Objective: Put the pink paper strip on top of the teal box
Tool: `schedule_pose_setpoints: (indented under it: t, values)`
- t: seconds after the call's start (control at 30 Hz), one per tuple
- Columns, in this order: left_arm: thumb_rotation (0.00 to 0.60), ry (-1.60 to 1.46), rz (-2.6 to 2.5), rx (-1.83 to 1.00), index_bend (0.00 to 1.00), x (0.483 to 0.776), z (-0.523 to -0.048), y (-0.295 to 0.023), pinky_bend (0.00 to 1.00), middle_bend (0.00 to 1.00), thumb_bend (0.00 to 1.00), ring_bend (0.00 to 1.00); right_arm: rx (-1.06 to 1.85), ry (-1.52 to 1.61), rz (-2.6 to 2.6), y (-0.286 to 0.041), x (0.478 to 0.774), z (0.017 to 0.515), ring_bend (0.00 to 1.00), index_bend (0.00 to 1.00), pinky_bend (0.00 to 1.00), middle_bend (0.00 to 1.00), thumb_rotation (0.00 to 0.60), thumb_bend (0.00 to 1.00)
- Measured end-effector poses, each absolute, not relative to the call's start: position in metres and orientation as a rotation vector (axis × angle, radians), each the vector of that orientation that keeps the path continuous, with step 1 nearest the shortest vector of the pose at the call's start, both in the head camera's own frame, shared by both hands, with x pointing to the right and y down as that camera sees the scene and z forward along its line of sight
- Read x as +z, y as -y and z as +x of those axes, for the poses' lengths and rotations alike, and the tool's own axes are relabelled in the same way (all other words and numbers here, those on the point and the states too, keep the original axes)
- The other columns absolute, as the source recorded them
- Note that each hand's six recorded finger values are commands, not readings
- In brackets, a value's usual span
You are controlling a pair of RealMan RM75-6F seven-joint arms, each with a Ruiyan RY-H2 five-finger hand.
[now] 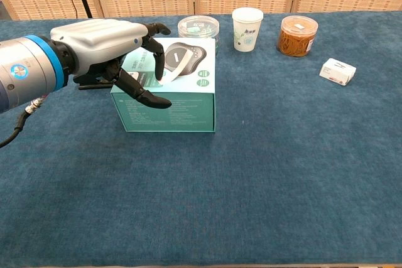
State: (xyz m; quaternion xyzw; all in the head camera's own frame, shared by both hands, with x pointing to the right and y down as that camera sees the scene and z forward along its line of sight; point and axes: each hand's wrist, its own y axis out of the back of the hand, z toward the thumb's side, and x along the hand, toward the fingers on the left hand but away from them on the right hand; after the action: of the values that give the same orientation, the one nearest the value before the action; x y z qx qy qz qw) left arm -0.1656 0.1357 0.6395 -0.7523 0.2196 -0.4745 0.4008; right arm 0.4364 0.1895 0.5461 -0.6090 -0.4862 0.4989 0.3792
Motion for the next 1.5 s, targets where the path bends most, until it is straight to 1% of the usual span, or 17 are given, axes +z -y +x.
schedule_pose_setpoints:
  t: [0.53, 1.0, 1.5]
  values:
    - [0.286, -0.541, -1.924, -1.169, 0.46, 0.6336, -0.1593, -0.1396, 0.0, 0.0, 0.0, 0.0, 1.276, 1.24, -1.56, -0.1897, 0.5466, 0.4355, 0.0, 0.05, 0.0, 0.0, 0.6, 0.0]
    - [0.287, -0.555, -1.92, -1.196, 0.46, 0.6397, -0.1685, -0.1341, 0.0, 0.0, 0.0, 0.0, 1.279, 1.24, -1.565, -0.1902, 0.5468, 0.4352, 0.0, 0.06, 0.0, 0.0, 0.6, 0.0]
    - [0.285, -0.528, -1.934, -1.178, 0.46, 0.6384, -0.1613, -0.1424, 0.0, 0.0, 0.0, 0.0, 1.278, 1.252, -1.565, -0.1897, 0.5449, 0.4369, 0.0, 0.06, 0.0, 0.0, 0.6, 0.0]
